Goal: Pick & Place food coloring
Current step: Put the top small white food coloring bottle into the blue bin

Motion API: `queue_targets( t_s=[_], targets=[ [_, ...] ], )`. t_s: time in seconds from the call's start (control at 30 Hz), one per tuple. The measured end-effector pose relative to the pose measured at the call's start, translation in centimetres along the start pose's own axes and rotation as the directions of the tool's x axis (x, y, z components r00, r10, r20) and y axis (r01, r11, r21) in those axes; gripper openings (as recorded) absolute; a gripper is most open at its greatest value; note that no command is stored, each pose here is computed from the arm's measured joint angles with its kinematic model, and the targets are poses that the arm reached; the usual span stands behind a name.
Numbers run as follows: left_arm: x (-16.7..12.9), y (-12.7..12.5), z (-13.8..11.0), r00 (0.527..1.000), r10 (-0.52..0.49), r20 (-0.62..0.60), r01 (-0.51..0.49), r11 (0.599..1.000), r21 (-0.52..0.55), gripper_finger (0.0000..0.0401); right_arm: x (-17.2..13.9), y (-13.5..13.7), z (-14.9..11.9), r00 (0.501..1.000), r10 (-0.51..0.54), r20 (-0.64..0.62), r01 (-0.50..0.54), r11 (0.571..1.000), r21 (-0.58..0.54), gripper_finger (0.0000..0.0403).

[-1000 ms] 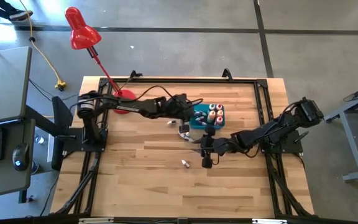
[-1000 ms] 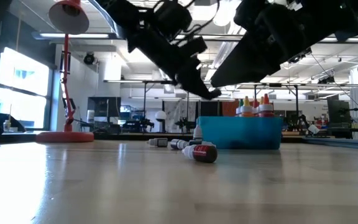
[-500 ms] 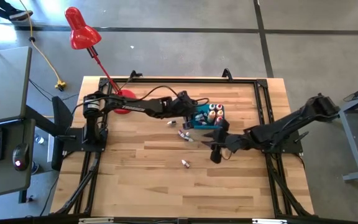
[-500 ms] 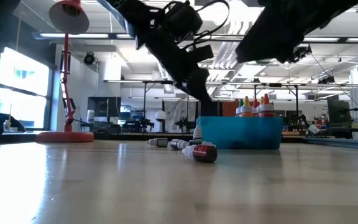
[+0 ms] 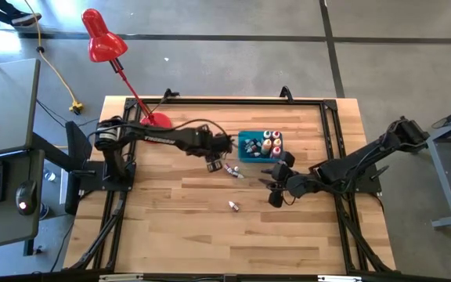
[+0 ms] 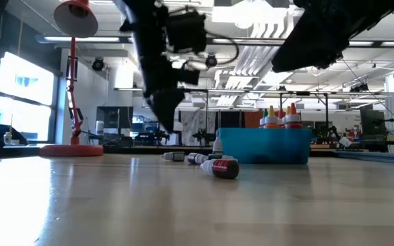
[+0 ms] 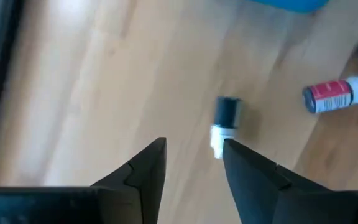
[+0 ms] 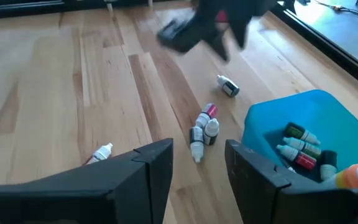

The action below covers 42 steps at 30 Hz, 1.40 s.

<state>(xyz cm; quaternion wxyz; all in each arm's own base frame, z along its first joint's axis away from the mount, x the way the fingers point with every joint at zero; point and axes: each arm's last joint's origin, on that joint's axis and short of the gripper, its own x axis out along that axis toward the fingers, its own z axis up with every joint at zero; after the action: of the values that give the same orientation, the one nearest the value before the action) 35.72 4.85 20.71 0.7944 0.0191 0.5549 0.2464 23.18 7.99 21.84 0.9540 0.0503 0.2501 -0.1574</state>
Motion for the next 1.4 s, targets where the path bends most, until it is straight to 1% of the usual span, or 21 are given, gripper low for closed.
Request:
queue_targets(
  t_s=[0.1, 0.13, 0.2, 0.37, 0.53, 0.67, 0.73, 0.83, 0.87, 0.97, 1.03, 1.27, 1.33, 1.4],
  targets=[
    [2.3, -0.9, -2.1, 0.998, -0.070, -0.009, 0.070, 0.997, 0.039, 0.0151, 0.0, 0.0, 0.0, 1.000, -0.004, 0.004, 0.004, 1.000, 0.002, 0.0139],
    [2.9, -1.2, -2.4, 0.994, -0.106, 0.014, 0.105, 0.993, 0.044, 0.0151, 0.0, 0.0, 0.0, 1.000, -0.005, 0.005, 0.005, 1.000, 0.001, 0.0139],
    [3.7, -1.5, -2.6, 0.986, -0.147, 0.077, 0.144, 0.988, 0.047, 0.0151, 0.0, 0.0, 0.0, 1.000, -0.005, 0.005, 0.005, 1.000, 0.000, 0.0139],
    [4.6, -0.7, -2.5, 0.980, -0.144, 0.136, 0.136, 0.988, 0.066, 0.0151, 0.0, 0.0, 0.0, 1.000, -0.010, 0.007, 0.010, 1.000, -0.008, 0.0139],
    [5.0, 0.4, -2.4, 0.984, -0.131, 0.125, 0.123, 0.990, 0.068, 0.0151, 0.0, 0.0, 0.0, 1.000, -0.011, 0.008, 0.011, 1.000, -0.009, 0.0139],
    [4.7, 1.1, -1.8, 0.985, -0.119, 0.125, 0.105, 0.988, 0.111, 0.0151, 0.0, 0.0, 0.1, 1.000, -0.015, 0.009, 0.015, 1.000, -0.018, 0.0139],
    [4.3, 1.4, -0.9, 0.979, -0.125, 0.161, 0.113, 0.990, 0.080, 0.0151, 0.0, -0.1, 0.1, 1.000, -0.016, 0.010, 0.017, 1.000, -0.024, 0.0139],
    [3.9, 1.6, -0.3, 0.971, -0.164, 0.177, 0.163, 0.986, 0.021, 0.0151, 0.0, -0.1, 0.1, 1.000, -0.023, 0.013, 0.023, 0.999, -0.025, 0.0139],
    [3.8, 1.6, -0.2, 0.969, -0.168, 0.183, 0.167, 0.986, 0.024, 0.0151, 0.0, -0.1, 0.1, 1.000, -0.023, 0.012, 0.023, 0.999, -0.025, 0.0139],
    [3.8, 1.6, -0.1, 0.968, -0.170, 0.185, 0.156, 0.984, 0.090, 0.0151, 0.0, -0.1, 0.1, 1.000, -0.022, 0.012, 0.022, 0.999, -0.028, 0.0139],
    [3.9, 1.5, -0.1, 0.968, -0.175, 0.181, 0.158, 0.982, 0.102, 0.0151, 0.0, -0.1, 0.1, 1.000, -0.020, 0.011, 0.021, 0.999, -0.028, 0.0139],
    [5.1, 1.0, 0.2, 0.962, -0.182, 0.202, 0.197, 0.979, -0.059, 0.0151, 0.0, -0.1, 0.0, 1.000, -0.019, 0.010, 0.019, 0.999, -0.027, 0.0139],
    [5.2, 1.0, 0.2, 0.963, -0.180, 0.202, 0.203, 0.974, -0.097, 0.0151, 0.0, -0.1, 0.0, 1.000, -0.019, 0.010, 0.019, 0.999, -0.026, 0.0139],
    [5.4, 1.0, -0.1, 0.966, -0.176, 0.189, 0.200, 0.973, -0.112, 0.0151, 0.0, 0.0, 0.0, 1.000, -0.017, 0.010, 0.018, 1.000, -0.025, 0.0139]
  ],
)
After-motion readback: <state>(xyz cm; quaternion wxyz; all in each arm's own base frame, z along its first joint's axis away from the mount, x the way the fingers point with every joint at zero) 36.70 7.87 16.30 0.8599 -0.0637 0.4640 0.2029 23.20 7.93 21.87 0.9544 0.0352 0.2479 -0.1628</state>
